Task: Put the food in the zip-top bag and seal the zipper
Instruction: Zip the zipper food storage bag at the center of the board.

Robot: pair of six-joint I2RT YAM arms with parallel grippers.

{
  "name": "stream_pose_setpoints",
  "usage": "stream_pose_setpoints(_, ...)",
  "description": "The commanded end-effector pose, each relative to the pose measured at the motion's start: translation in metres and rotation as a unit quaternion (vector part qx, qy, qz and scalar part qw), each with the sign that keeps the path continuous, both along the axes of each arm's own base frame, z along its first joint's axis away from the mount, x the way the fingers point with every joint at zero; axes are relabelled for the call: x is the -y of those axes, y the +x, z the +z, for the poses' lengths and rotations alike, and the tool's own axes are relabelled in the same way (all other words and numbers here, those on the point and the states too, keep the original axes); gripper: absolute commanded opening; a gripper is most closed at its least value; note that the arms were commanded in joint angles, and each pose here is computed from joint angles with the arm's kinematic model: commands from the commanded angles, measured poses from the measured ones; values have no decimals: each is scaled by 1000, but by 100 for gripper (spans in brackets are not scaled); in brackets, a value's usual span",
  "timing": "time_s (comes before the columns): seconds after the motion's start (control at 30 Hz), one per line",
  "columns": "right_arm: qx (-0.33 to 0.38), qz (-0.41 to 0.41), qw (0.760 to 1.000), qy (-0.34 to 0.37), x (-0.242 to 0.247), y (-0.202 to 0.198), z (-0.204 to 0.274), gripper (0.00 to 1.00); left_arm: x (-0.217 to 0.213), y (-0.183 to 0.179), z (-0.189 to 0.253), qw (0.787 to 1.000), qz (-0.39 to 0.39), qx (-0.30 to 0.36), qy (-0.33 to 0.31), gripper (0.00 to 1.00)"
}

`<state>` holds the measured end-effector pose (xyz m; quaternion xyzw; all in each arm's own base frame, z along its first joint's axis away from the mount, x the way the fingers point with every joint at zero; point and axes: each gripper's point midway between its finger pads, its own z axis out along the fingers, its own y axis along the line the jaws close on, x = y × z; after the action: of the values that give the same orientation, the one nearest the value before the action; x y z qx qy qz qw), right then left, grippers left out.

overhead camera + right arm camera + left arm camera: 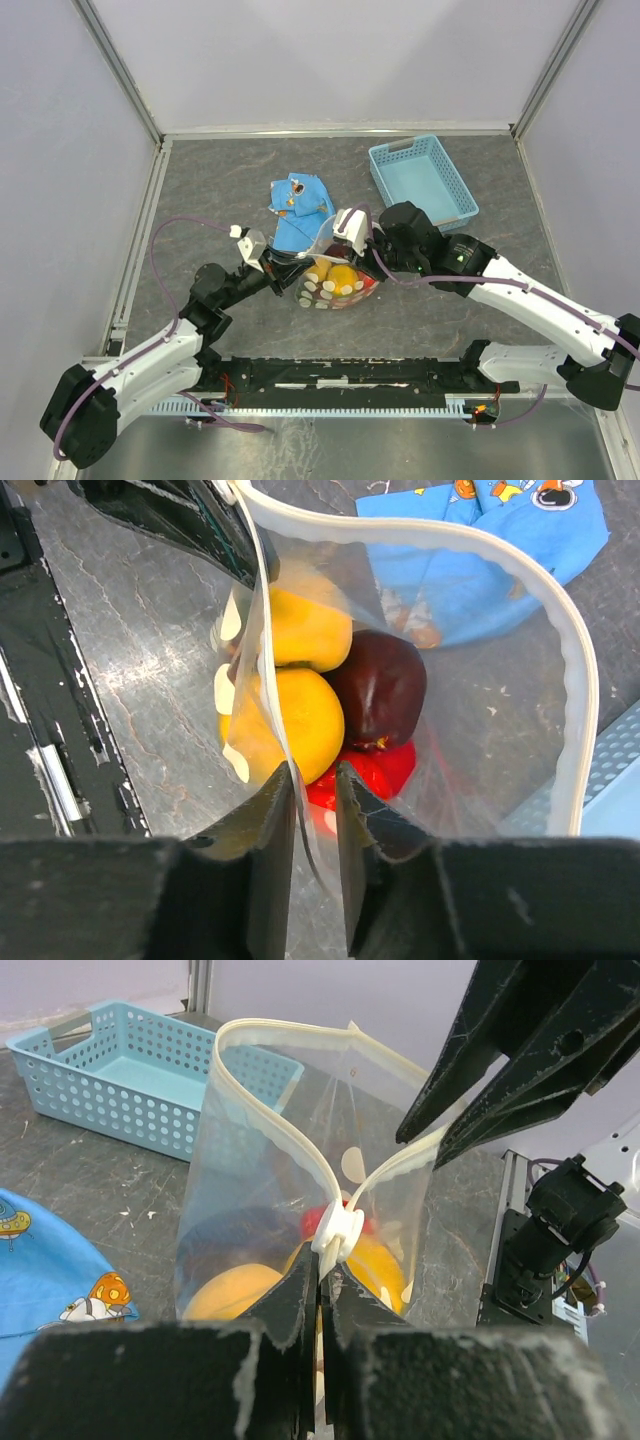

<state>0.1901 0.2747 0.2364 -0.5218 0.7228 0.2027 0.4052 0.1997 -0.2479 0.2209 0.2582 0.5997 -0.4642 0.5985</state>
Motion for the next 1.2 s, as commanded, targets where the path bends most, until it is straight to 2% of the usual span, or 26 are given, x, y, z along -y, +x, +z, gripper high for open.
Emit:
stream_pose_setpoints(0.0,46,26,998,43,-11,3,38,38,-2,-2,22,999,-2,34,-17,3)
stream_pose_setpoints(0.17,63,110,990,67,-33,-8,54,61,-2,-3,21,999,-2,32,-13,3)
stream_pose_setpoints(0.23,77,142,984,76,-42,-10,59,65,-2,-3,21,999,-3,32,-12,3)
stream_pose_setpoints(0.43,110,222,966,74,-65,-10,66,63,-2,-3,20,999,-1,31,-10,3)
stream_pose_setpoints(0.6,113,253,958,72,-83,-5,69,59,-2,-5,21,999,-5,33,-9,3)
stream_pose_setpoints(1.17,69,325,941,61,-107,-12,55,47,-1,-7,21,999,-6,36,-6,3)
